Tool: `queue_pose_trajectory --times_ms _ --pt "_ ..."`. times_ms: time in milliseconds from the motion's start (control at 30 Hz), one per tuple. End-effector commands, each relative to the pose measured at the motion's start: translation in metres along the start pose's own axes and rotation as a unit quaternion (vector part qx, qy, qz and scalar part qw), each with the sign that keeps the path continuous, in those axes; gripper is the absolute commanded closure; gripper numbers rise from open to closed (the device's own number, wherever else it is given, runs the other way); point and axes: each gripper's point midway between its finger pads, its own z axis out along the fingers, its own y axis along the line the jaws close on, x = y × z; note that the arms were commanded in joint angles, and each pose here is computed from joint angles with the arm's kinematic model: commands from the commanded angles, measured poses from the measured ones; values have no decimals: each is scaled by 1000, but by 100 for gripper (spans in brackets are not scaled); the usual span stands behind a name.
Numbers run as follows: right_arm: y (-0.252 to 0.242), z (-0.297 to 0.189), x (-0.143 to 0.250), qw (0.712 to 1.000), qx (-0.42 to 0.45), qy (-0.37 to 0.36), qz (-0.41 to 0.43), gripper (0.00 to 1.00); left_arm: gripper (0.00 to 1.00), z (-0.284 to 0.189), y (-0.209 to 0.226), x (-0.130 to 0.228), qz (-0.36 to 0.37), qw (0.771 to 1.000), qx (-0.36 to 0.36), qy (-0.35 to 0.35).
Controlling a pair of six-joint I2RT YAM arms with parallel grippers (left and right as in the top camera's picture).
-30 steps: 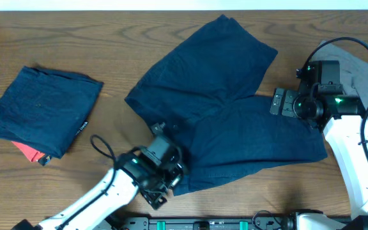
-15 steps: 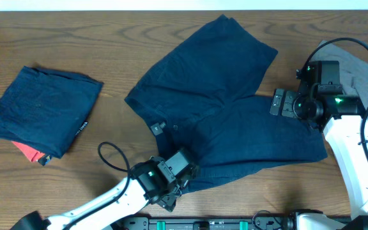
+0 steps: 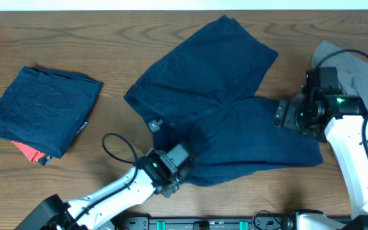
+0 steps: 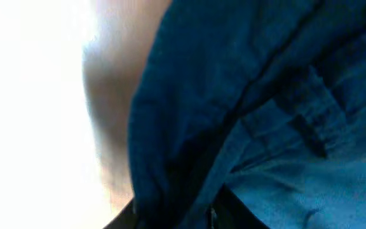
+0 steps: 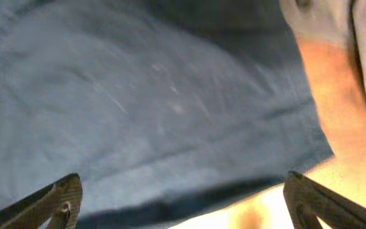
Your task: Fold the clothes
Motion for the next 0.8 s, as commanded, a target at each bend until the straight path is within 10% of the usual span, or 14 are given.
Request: queue_pose_trajectory --times_ms 0,767 --pt "-6 0 12 997 11 27 67 1 79 -12 -8 -29 54 998 27 -35" --pt "-70 103 77 957 44 50 283 1 79 -32 -3 -60 83 994 35 -59"
